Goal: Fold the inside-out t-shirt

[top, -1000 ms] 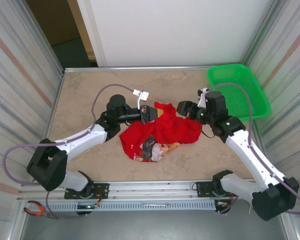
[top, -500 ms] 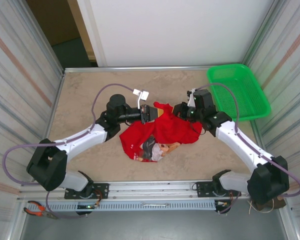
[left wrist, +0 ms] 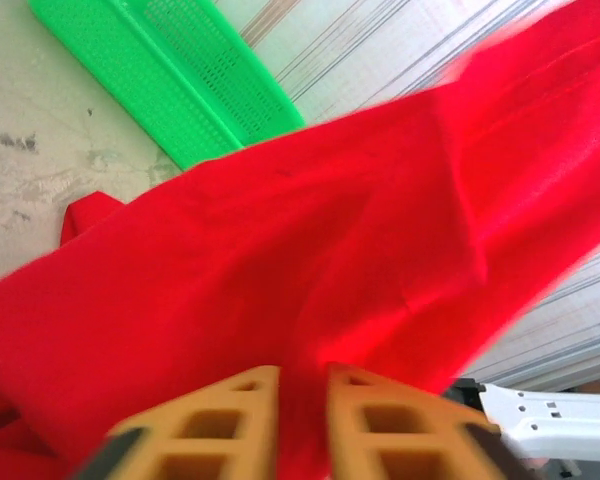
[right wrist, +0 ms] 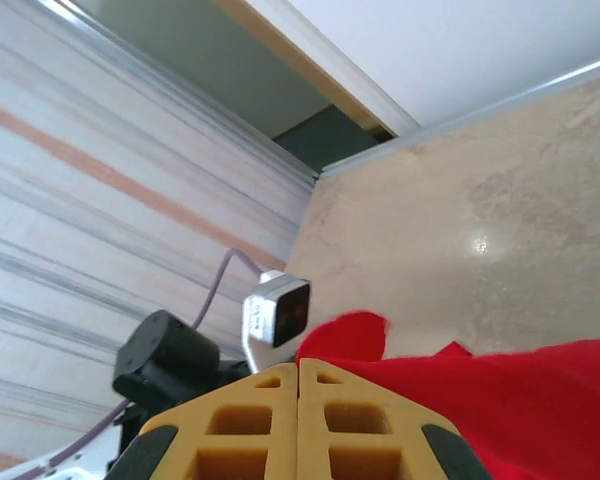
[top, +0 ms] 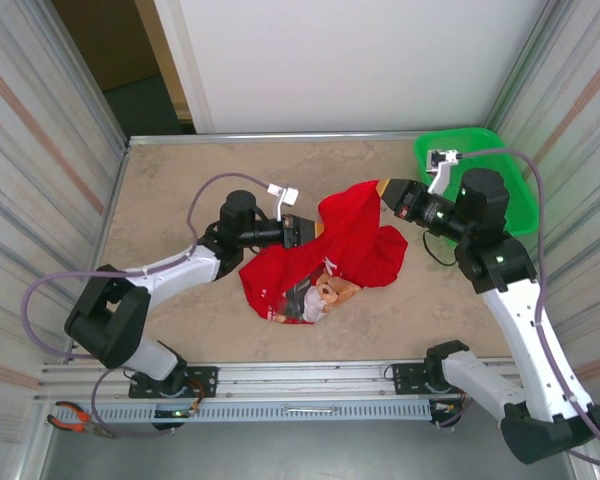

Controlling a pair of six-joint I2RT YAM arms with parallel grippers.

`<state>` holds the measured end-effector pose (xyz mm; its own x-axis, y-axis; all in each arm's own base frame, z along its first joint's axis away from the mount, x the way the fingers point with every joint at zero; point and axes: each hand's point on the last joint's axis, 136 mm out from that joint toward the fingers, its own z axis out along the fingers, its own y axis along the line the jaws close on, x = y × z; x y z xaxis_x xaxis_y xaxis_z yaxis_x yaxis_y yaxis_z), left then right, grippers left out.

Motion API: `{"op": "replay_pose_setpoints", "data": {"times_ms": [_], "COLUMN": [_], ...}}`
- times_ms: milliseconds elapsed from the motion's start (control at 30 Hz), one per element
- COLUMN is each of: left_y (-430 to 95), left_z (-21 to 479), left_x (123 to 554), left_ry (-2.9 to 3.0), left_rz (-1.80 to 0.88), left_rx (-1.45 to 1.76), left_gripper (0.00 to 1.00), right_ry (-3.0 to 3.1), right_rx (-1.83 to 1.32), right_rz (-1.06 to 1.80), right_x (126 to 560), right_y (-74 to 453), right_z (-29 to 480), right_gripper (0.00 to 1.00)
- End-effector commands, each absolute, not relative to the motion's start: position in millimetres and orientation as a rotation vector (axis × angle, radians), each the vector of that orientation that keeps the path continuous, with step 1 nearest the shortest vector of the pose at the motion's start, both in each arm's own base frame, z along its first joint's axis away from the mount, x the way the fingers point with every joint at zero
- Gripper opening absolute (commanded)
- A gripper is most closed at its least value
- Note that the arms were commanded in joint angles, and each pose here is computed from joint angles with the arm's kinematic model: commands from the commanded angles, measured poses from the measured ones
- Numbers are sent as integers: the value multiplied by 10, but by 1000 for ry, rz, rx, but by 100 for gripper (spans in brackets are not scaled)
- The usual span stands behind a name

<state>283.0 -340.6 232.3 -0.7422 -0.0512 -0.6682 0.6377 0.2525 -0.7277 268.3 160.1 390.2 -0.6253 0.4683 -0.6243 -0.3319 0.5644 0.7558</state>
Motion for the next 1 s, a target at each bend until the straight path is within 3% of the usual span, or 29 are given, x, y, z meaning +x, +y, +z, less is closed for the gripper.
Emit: {"op": "replay_pose_setpoints", "data": {"times_ms": [0,233,467,733,967], "left_y": [-3366,-3249,-3081,-2256,-1880], "left_z": [2345,2570,2425,1582,1135], "left_x": [2900,2818,2873,2720,2424], "left_ry": [1949,1935,2039,2308,2347], "left_rz": [-1491,-1365,-1111,-700,-735], "left_rx": [520,518,445,173,-131], "left_gripper": [45,62,66,70,77], "right_ry": [1965,2013,1993,1832,1635], "right_rx": [126,114,120,74,46], "right_rz": [1174,1177,1149,1098,1066], "right_x": [2703,2724,2761,2947,3016], "right_y": [1622,1662,1621,1483,1341], "right_z": [3758,3478,3549,4372,5184], "right_gripper": [0,0,0,0,0]}}
